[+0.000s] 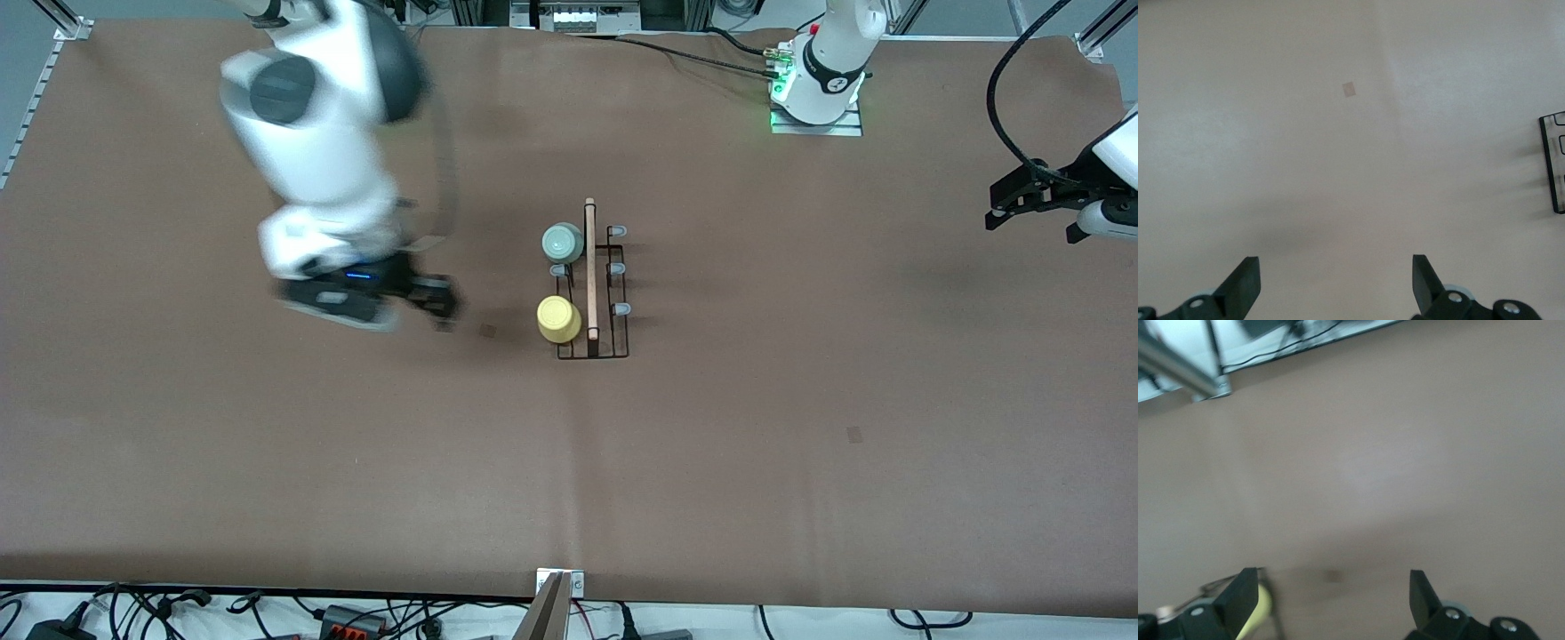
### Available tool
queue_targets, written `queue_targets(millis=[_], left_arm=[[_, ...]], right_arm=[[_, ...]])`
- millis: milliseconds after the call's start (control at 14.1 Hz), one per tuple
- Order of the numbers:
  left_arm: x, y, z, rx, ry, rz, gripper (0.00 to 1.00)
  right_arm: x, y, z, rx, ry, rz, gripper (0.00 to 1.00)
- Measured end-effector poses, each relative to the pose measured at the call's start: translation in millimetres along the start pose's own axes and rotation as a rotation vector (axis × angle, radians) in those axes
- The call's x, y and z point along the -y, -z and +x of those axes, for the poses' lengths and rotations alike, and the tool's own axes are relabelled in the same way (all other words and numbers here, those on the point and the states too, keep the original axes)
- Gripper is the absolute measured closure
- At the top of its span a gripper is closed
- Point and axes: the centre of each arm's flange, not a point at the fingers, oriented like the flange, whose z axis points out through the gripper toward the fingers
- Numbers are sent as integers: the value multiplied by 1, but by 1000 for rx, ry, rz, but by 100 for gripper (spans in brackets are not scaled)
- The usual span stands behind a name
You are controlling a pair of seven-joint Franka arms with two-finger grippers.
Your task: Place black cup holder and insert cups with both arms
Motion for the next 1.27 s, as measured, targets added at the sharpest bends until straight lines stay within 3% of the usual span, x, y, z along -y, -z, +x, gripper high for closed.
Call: queue_targets(millis=[283, 566, 708, 991, 1274], left_arm=[[0, 0, 0, 0, 0, 0, 0], [0, 0, 0, 1, 0, 0, 0], [0, 0, 0, 1, 0, 0, 0], [0, 0, 0, 1, 0, 0, 0], [0, 0, 0, 1, 0, 0, 0]], right_arm=[[-164, 57, 60, 63, -13, -8, 0], [-281, 76, 76, 128, 31, -56, 0], [-295, 79, 73, 158, 33, -55, 0], [-260, 61, 63, 208, 96, -54, 0], [-241, 56, 57, 222, 179, -48, 0]])
